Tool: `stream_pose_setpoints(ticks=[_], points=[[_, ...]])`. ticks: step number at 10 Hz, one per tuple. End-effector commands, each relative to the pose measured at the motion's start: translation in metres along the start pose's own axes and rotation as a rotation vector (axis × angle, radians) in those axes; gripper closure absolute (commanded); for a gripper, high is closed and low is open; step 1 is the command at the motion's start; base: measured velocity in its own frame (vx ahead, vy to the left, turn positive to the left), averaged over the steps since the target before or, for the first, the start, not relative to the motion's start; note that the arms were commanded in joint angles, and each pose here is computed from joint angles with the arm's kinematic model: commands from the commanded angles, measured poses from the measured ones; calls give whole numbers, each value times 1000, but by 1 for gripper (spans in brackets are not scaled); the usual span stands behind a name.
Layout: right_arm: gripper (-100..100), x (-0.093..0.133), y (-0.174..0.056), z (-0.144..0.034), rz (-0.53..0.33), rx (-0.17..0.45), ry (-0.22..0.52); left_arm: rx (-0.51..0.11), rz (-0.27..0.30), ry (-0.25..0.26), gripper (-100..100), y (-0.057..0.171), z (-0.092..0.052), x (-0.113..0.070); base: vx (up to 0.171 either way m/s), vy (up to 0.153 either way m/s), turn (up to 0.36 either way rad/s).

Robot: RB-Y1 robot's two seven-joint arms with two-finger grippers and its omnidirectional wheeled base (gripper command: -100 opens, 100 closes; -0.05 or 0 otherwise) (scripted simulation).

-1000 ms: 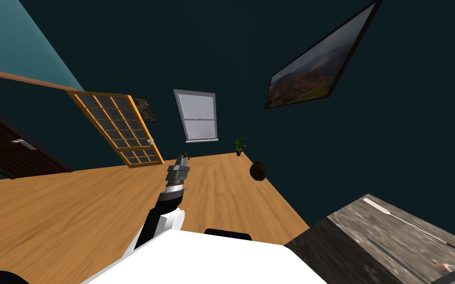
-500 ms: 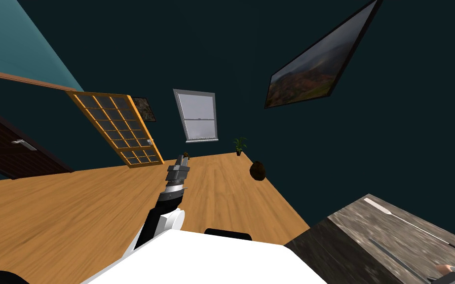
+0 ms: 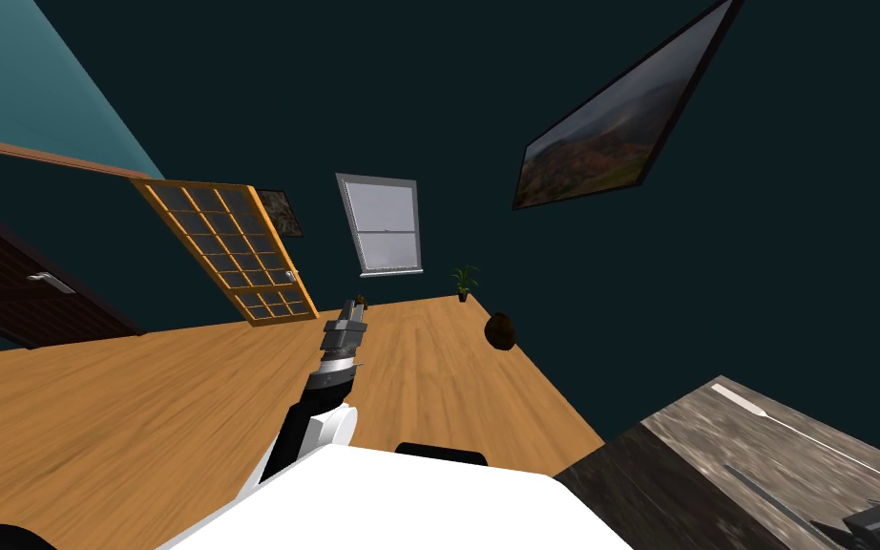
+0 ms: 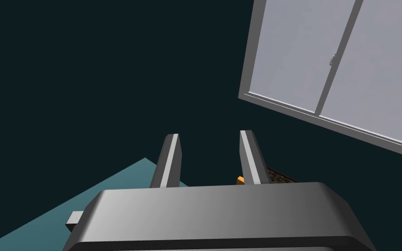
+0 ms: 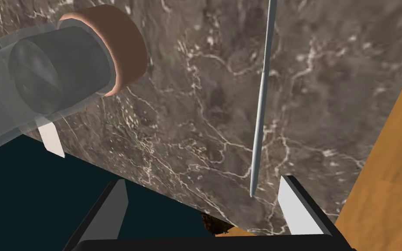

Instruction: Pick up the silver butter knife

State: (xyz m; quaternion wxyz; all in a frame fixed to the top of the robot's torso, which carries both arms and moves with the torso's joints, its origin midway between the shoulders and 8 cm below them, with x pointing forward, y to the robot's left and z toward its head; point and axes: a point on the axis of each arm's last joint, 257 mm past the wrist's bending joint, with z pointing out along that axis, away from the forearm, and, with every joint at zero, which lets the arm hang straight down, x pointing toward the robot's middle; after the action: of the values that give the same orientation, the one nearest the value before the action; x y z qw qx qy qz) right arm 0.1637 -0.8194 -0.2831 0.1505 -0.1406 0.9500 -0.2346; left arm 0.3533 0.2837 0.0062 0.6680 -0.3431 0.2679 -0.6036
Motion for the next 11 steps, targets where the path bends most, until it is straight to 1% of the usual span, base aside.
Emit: stream_pose_setpoints(ticks=[1,2,3,4,5,6,8,10,11], points=[[-100,-5,-4,-4,3,7,-5,0,0,0,0,0,0,0,12,41,-2],[-100,-17,-21,-13,20,30,-24,0,0,0,0,0,0,0,17,92,6],[-100,-23,-28,-18,30,39,-34,0,0,0,0,0,0,0,16,115,1],[-100,-34,-39,-26,49,50,-55,0,0,0,0,0,0,0,11,144,-1],[-100,-34,-39,-26,49,50,-55,0,0,0,0,0,0,0,16,103,-6],[-100,-45,-48,-33,67,57,-74,0,0,0,0,0,0,0,31,106,4],[-100,-58,-57,-42,92,59,-100,0,0,0,0,0,0,0,29,106,-2],[-100,-69,-62,-48,112,57,-120,0,0,0,0,0,0,0,7,118,-3],[-100,-75,-61,-52,128,42,-133,0,0,0,0,0,0,0,12,86,-19]])
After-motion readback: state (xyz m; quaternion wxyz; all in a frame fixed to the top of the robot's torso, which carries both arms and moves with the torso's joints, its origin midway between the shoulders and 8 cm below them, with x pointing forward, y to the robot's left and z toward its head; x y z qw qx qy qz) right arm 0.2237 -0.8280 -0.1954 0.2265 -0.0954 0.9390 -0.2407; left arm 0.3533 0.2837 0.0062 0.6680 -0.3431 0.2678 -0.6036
